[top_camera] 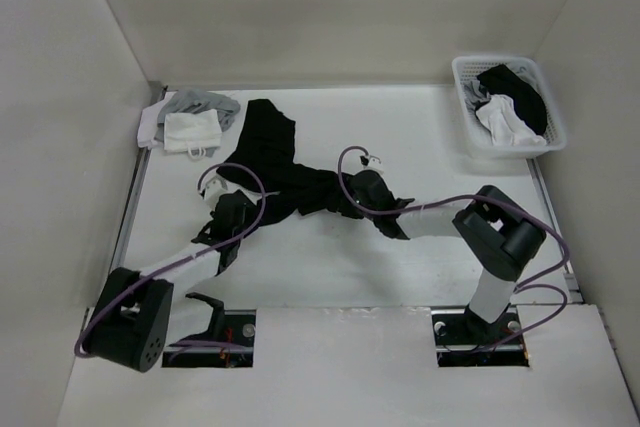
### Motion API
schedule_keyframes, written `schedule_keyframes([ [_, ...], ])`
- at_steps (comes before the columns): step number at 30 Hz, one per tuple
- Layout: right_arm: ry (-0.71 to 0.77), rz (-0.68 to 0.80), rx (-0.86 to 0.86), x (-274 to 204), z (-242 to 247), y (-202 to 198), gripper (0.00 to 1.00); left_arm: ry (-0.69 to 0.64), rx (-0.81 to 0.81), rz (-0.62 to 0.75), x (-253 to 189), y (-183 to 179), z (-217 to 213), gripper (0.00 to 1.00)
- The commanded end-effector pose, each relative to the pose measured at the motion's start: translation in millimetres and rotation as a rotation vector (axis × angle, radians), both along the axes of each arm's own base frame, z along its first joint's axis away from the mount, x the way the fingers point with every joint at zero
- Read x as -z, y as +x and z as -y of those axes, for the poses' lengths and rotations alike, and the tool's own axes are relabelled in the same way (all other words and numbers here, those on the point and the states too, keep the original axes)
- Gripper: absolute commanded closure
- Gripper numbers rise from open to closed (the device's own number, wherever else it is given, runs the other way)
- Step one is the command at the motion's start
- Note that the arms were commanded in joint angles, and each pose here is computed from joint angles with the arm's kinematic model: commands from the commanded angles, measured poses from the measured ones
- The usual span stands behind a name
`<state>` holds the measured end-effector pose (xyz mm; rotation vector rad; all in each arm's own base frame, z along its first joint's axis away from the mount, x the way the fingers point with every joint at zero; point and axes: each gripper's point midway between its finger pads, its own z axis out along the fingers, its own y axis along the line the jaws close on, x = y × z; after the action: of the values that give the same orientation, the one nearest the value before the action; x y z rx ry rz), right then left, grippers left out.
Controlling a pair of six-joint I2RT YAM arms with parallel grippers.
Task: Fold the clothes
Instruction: Flatten the tank top out
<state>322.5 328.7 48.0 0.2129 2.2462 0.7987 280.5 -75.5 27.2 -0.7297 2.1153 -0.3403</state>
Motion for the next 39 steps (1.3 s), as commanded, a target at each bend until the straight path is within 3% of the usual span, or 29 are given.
schedule_keyframes([
  [1,0.037,0.040,0.020,-16.1,-3.7,20.2,0.39,-0.062,0.060,-0.025,10.1,9.6,18.7,0.56],
  [4,0.031,0.023,0.032,-10.9,-3.4,31.8,0.39,-0.067,0.080,-0.032,11.7,17.1,26.4,0.67],
  [6,0.041,0.019,0.033,-10.9,-7.7,39.9,0.55,-0.077,0.080,-0.020,9.1,21.3,27.8,0.79],
  [7,0.054,0.026,0.033,-14.6,-10.2,43.8,0.71,-0.080,0.082,-0.006,4.9,24.6,28.6,0.86],
  [8,0.062,0.035,0.031,-19.3,-11.5,44.9,0.81,-0.086,0.082,0.008,0.1,27.3,29.0,0.90],
  [10,0.077,0.083,0.033,-41.9,-10.0,44.8,0.90,-0.091,0.097,0.063,-18.5,36.4,32.1,0.96],
  [12,0.085,0.141,0.024,-71.2,-2.7,40.0,0.93,-0.085,0.112,0.136,-45.0,47.6,35.5,0.99],
  [16,0.069,0.245,-0.049,-150.1,24.7,11.4,0.92,-0.083,0.100,0.319,-120.6,67.5,32.8,1.00],
  [21,0.011,0.311,-0.133,-235.7,75.0,-31.1,0.90,-0.096,0.006,0.532,-214.3,56.8,12.9,1.00],
  [25,-0.058,0.311,-0.131,-249.4,104.0,-57.9,0.88,-0.077,-0.004,0.644,-264.8,31.1,7.1,1.00],
  [30,-0.091,0.152,-0.181,-163.1,104.1,-104.7,0.80,0.001,0.069,0.587,-237.3,-1.7,16.8,0.98],
  [32,-0.096,0.072,-0.227,-118.6,97.2,-131.8,0.69,0.060,0.086,0.522,-204.7,-15.9,13.8,0.97],
  [35,-0.075,0.022,-0.190,-93.7,100.8,-143.3,0.43,0.078,0.083,0.448,-173.7,-30.8,9.9,0.97],
  [36,-0.068,0.006,-0.162,-85.7,104.6,-144.1,0.39,0.073,0.080,0.426,-165.2,-35.0,9.7,0.97],
  [39,-0.064,-0.043,-0.097,-66.3,113.3,-147.8,0.40,0.066,0.069,0.393,-151.6,-41.7,9.6,0.97],
])
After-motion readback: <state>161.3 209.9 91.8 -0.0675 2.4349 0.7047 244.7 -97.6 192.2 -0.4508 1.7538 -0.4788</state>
